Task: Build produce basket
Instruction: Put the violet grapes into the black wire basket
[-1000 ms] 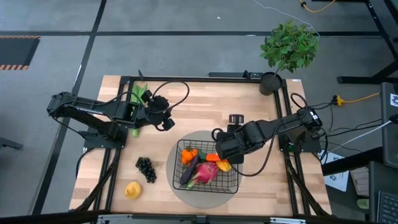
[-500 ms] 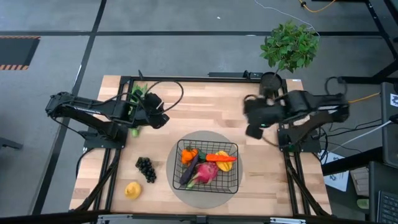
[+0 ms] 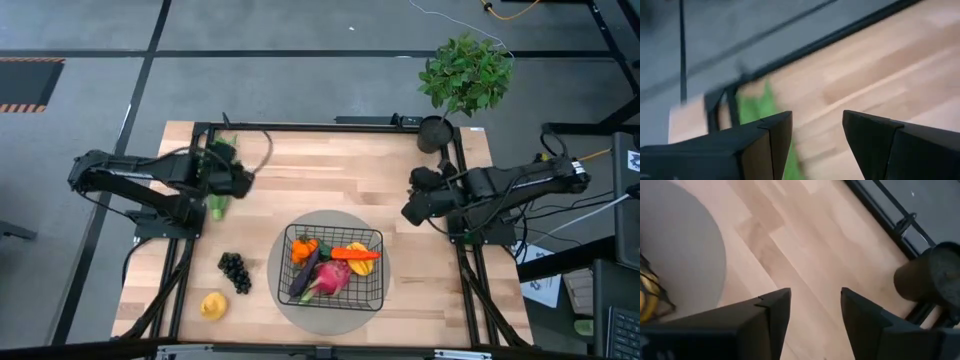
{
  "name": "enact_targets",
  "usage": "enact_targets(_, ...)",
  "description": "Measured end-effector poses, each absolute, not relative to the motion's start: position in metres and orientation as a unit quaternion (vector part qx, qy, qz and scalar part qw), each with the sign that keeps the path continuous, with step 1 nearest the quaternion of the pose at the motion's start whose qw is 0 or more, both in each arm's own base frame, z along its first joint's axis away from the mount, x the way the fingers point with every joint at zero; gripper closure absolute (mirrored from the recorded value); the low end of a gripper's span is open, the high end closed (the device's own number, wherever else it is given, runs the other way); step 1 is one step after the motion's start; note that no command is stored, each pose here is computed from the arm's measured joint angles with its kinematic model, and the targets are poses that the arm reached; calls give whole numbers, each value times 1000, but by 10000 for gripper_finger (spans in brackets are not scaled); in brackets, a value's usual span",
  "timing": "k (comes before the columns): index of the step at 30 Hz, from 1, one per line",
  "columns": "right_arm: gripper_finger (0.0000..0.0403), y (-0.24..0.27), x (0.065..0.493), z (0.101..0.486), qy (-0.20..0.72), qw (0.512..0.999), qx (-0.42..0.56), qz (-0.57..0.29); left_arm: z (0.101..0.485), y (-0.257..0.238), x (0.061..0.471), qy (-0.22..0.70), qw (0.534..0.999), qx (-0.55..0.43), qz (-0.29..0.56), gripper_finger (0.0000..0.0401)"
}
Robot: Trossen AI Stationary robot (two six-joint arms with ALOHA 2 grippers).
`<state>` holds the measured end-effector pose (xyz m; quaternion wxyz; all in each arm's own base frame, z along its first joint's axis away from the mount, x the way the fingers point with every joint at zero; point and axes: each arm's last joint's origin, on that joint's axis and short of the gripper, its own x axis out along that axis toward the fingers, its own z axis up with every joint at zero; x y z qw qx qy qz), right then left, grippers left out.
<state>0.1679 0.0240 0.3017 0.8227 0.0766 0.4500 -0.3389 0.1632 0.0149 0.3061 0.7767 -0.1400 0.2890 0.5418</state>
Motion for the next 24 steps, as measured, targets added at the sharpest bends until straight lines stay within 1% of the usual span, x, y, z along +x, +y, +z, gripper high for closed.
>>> enact_targets(2, 241, 22, 166, 292, 458, 816, 75, -344, 305, 22, 155, 292, 749, -178, 567, 235)
enact_targets(4, 241, 20, 165, 284, 467, 809, 70, -350, 305, 28, 152, 287, 735, -197, 582, 235)
enact_targets(9, 241, 18, 165, 272, 477, 801, 65, -356, 307, 35, 155, 267, 731, -199, 595, 235)
enact_targets(11, 241, 18, 165, 266, 478, 800, 64, -357, 307, 38, 154, 274, 728, -205, 594, 235)
enact_targets(16, 241, 18, 163, 257, 489, 793, 56, -359, 303, 45, 152, 319, 704, -250, 583, 235)
enact_targets(19, 241, 17, 162, 254, 490, 792, 55, -360, 300, 47, 151, 372, 694, -299, 539, 235)
enact_targets(24, 241, 17, 162, 248, 492, 791, 54, -360, 295, 32, 160, 475, 705, -367, 378, 235)
